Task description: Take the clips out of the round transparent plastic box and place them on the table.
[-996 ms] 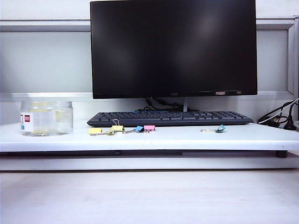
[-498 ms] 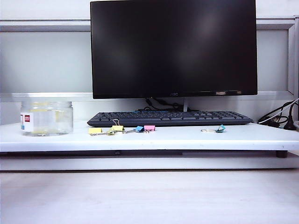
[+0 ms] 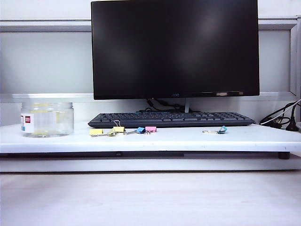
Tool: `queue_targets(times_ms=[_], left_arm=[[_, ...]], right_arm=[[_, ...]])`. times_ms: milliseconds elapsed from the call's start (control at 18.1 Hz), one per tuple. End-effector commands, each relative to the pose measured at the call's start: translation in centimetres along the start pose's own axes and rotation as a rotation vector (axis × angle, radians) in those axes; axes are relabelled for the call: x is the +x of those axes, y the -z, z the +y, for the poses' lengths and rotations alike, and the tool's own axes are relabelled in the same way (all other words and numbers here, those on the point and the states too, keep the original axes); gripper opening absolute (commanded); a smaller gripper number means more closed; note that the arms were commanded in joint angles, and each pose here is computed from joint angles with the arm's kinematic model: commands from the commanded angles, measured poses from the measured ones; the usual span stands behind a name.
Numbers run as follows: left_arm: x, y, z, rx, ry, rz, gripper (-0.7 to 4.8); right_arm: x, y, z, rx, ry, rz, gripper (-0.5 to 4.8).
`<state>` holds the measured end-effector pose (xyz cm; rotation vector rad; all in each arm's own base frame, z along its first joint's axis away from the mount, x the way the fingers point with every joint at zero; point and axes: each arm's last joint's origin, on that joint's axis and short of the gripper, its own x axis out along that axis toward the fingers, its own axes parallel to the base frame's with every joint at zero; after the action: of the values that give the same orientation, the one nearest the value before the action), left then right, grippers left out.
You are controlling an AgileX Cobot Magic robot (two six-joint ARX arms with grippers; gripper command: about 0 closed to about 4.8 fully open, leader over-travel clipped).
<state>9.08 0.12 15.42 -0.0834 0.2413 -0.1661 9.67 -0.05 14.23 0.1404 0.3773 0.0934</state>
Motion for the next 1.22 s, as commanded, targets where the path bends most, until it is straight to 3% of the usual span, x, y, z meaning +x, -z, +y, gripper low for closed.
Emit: queue_targets(times_ms=[55, 554, 1218], left_arm=[[-0.02, 0.05, -0.03, -0.003, 0.006, 0.004, 2.05], [-0.02, 0.05, -0.03, -0.002, 0.005, 0.004, 2.05], [-0.02, 0.05, -0.03, -0.002, 0.005, 0.004, 2.05]], right_arm=[[-0.04, 0.01, 0.00, 0.007, -0.005, 0.006, 0.53], [-0.03, 0.02, 0.04, 0.006, -0.008, 0.007, 0.53], [0.03, 0.12, 1.00, -0.031, -0.102, 0.020, 0.53]])
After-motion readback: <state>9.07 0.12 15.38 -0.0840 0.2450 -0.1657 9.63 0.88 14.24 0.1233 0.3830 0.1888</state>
